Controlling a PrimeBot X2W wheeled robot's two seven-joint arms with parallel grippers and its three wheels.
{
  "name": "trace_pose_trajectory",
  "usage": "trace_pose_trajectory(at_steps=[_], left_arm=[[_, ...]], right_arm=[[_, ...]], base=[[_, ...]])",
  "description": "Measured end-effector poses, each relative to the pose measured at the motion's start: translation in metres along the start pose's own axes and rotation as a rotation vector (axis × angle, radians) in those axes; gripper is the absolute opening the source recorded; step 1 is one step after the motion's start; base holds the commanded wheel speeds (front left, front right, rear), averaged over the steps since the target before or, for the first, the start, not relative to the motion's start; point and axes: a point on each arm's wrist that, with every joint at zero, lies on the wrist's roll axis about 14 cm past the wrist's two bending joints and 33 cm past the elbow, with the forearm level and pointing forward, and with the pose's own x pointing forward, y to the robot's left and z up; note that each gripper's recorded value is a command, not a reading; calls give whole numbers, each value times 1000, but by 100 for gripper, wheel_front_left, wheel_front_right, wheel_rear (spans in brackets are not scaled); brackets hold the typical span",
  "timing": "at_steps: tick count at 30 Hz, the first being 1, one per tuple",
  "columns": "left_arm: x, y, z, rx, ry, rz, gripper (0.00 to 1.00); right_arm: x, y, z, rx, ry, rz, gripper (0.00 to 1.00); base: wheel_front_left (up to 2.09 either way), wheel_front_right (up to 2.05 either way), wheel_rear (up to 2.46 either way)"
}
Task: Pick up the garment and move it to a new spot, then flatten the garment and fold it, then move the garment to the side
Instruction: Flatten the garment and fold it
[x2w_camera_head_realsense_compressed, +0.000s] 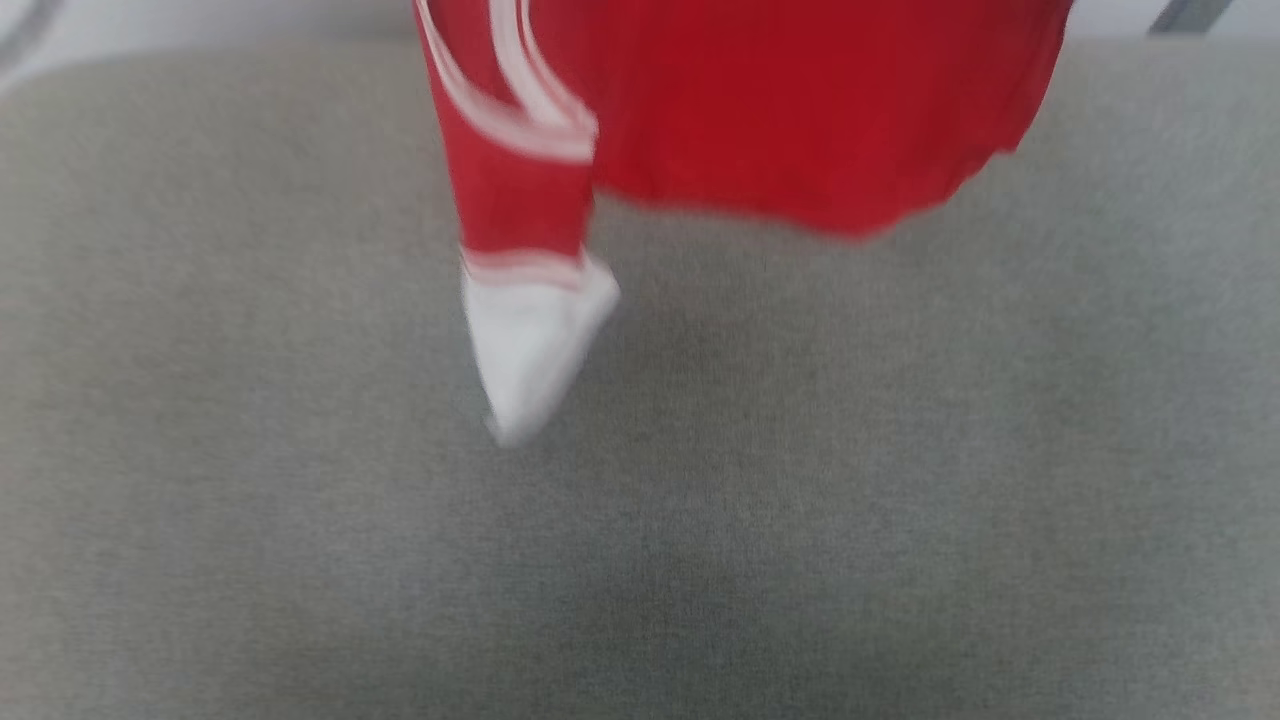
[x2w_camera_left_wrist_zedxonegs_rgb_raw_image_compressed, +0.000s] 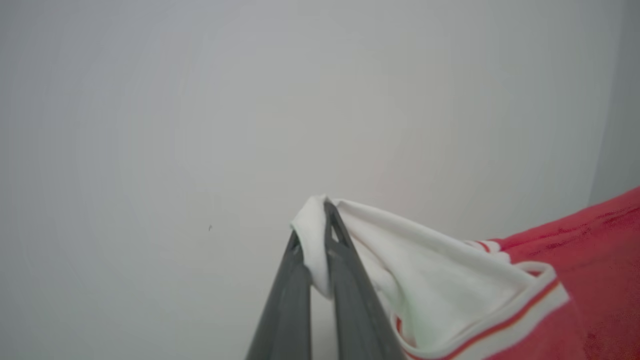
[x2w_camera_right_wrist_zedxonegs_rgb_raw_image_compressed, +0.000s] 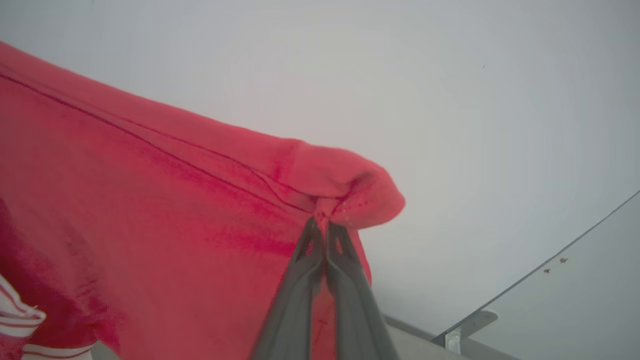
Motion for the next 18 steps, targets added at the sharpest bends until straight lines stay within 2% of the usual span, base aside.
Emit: trace_pose_trajectory(at_steps=[4,5,9,11,14,16,18], left_arm=[[32,4,22,52,-196,33,0],[32,4,22,52,-196,33,0],[52,6,40,106,-394,49,0],[59,1,38,114,-443,26,0],[65,-2,20,107,-420,-9,0],[64,-3,-2,123,-362,-35,0],[61,-1,-36,90,-269,-43,0]], right_arm=[[33,-10,6,-18,-126,-51,0],[33,-10,6,-18,-126,-51,0],[55,-26,21,-82,-303,-113,0],[65,-31,19,-109,-343,-132,0],[83,-24,-6,-119,-310,-124,0],[91,-16,-26,-105,-263,-107,0],[97,-6,-51,-93,-190,-87,0]], base=[[0,0,0],[0,0,0],[0,0,0],[0,0,0],[0,0,0],[0,0,0],[0,0,0]])
